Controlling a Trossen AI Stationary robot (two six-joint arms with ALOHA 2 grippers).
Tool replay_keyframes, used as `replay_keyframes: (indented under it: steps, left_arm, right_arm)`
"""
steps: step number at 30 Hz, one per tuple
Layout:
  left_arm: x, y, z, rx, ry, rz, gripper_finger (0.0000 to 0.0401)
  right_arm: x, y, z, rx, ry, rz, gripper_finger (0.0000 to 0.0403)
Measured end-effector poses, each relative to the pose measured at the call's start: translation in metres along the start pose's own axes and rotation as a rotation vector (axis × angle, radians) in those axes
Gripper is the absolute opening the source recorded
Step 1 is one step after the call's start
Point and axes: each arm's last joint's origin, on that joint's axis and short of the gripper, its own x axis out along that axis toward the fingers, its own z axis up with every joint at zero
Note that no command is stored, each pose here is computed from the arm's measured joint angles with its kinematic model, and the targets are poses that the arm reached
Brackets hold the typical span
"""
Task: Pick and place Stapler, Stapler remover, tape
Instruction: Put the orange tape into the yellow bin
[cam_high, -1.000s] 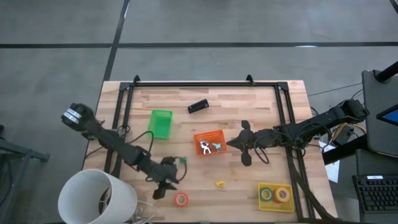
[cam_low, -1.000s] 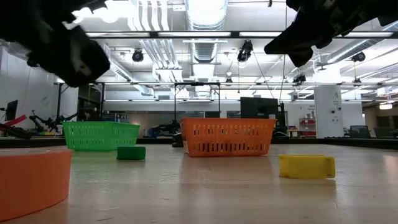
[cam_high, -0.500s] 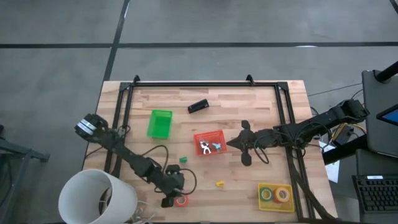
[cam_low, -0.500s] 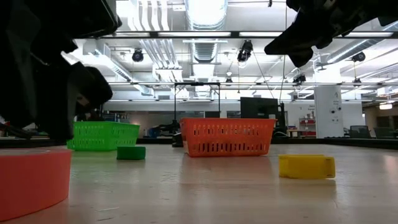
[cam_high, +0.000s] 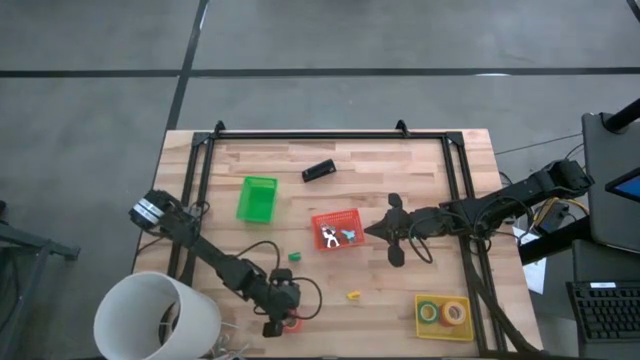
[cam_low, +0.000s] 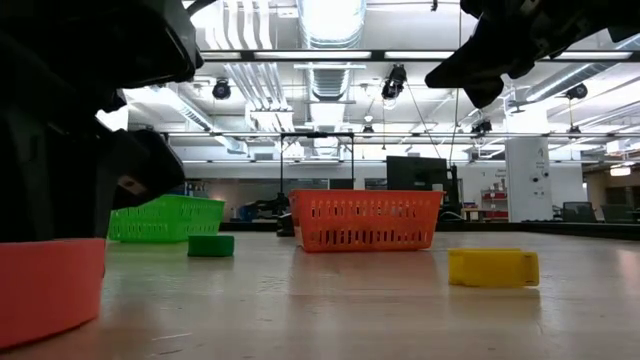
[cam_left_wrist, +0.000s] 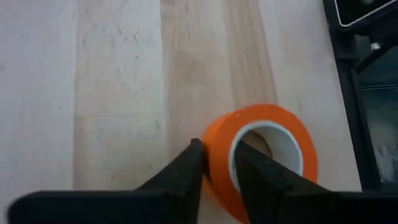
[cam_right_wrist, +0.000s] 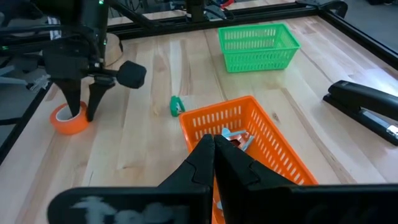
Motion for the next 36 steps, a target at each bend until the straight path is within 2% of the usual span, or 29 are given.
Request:
replay_keyframes:
  steps: [4, 9, 15, 18, 21, 24, 29, 32, 36]
  left_arm:
    - [-0.005, 0.000, 0.002, 0.029, -0.015, 0.012, 0.0040]
    - [-0.016, 0.001, 0.010, 0.082, -0.120, 0.109, 0.0038]
    - [-0.041, 0.001, 0.029, 0.135, -0.380, 0.347, 0.0052]
    - [-0.064, -0.001, 0.038, 0.120, -0.516, 0.465, 0.0059]
    - [-0.087, -0.002, 0.045, 0.058, -0.644, 0.572, 0.0049]
    - [-0.106, -0.002, 0.055, -0.015, -0.764, 0.597, 0.0040]
    - [-0.114, -0.003, 0.067, 0.025, -0.847, 0.589, 0.0054]
    - [-0.116, -0.004, 0.071, 0.037, -0.879, 0.579, 0.0062]
    - [-0.115, -0.005, 0.073, 0.036, -0.893, 0.572, 0.0051]
  right_arm:
    - [0.000, 0.000, 0.000, 0.001, -0.002, 0.001, 0.0008]
    - [0.000, 0.000, 0.001, 0.008, -0.011, 0.004, 0.0008]
    - [0.000, 0.002, 0.003, -0.005, -0.021, 0.056, 0.0008]
    - [-0.001, 0.007, 0.004, -0.037, -0.031, 0.137, 0.0008]
    - [0.001, 0.019, 0.003, -0.092, -0.082, 0.260, 0.0008]
    - [0.007, 0.030, 0.005, -0.122, -0.168, 0.355, 0.0008]
    - [0.028, 0.040, 0.007, -0.122, -0.219, 0.367, 0.0018]
    - [0.040, 0.046, 0.009, -0.141, -0.213, 0.359, 0.0046]
    - [0.051, 0.052, 0.016, -0.153, -0.214, 0.354, 0.0100]
